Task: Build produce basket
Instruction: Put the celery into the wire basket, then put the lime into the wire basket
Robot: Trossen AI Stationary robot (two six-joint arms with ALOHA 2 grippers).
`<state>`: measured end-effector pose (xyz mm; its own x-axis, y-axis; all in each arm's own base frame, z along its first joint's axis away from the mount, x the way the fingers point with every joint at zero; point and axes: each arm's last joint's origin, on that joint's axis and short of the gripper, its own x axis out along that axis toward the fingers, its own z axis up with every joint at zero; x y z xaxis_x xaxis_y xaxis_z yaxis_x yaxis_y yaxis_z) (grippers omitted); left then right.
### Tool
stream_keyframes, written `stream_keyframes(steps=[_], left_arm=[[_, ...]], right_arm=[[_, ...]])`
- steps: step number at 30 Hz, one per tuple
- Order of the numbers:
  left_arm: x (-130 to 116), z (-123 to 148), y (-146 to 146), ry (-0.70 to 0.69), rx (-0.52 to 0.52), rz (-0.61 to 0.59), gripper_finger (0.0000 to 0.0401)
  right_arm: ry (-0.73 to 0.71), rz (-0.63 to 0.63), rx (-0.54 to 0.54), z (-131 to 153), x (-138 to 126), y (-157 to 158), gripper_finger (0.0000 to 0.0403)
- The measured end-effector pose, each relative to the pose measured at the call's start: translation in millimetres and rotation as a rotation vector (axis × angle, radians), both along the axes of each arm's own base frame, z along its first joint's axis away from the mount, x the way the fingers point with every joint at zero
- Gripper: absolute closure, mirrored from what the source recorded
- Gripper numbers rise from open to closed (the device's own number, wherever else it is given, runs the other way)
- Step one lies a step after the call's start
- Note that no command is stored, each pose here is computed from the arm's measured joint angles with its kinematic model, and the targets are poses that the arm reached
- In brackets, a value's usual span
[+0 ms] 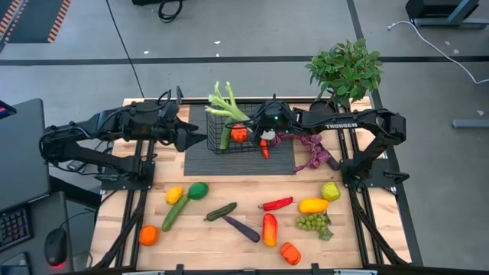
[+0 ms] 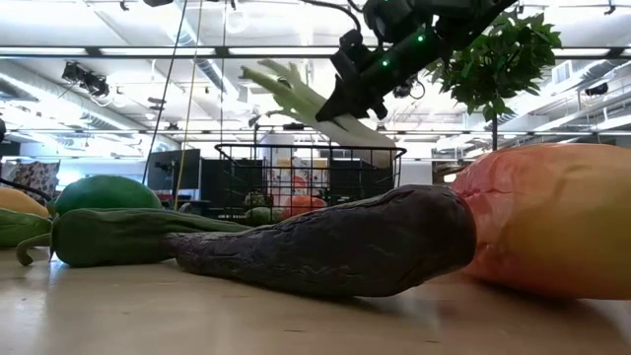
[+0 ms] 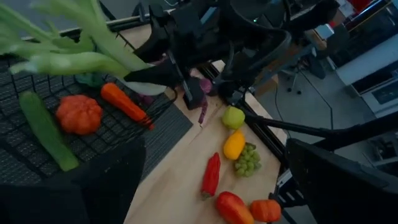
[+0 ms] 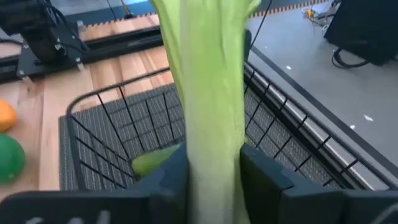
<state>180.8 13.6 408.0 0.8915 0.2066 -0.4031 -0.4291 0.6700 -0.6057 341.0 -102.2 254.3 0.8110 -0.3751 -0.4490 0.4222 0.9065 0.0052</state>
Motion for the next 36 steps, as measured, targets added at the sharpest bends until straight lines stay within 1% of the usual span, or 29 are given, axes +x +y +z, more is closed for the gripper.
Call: stream_keyframes(steps=[5, 7, 12, 15, 19, 22, 25, 29, 32, 36], left_arm=[[3, -4, 0, 0.027, -0.006, 0.003, 0.0010], [4, -6, 0, 0.045, -0.010, 0.003, 0.0010], [5, -9, 0, 0.080, -0.009, 0.003, 0.0010], [5, -10, 0, 0.087, -0.002, -0.001, 0.0010], [5, -10, 0, 0.088, 0.000, -0.003, 0.0010], [5, -10, 0, 0.089, 0.000, -0.003, 0.0010], [4, -11, -1, 0.102, -0.002, -0.013, 0.0010], [1, -16, -2, 0.166, -0.012, -0.014, 0.0010], [-2, -22, -2, 0.233, -0.016, -0.013, 0.0010], [-1, -27, -2, 0.293, -0.006, -0.023, 0.0010]], right_arm=[[-0.013, -0.002, -0.008, 1, 1, 2, 0.0208], [-0.051, -0.002, -0.011, 5, 3, 3, 0.0186], [-0.101, -0.001, 0.001, 11, 4, 6, 0.0152], [-0.101, 0.010, 0.002, 11, 5, 10, 0.0145], [-0.048, 0.008, 0.009, 6, 4, 14, 0.0143], [-0.039, 0.004, 0.015, 5, 3, 14, 0.0143], [-0.067, -0.022, 0.025, 12, 1, 17, 0.0142], [-0.053, -0.040, 0.044, 33, -2, 21, 0.0137], [-0.001, -0.068, 0.101, 46, -3, 25, 0.0135], [0.054, -0.065, 0.226, 46, -4, 41, 0.0134]])
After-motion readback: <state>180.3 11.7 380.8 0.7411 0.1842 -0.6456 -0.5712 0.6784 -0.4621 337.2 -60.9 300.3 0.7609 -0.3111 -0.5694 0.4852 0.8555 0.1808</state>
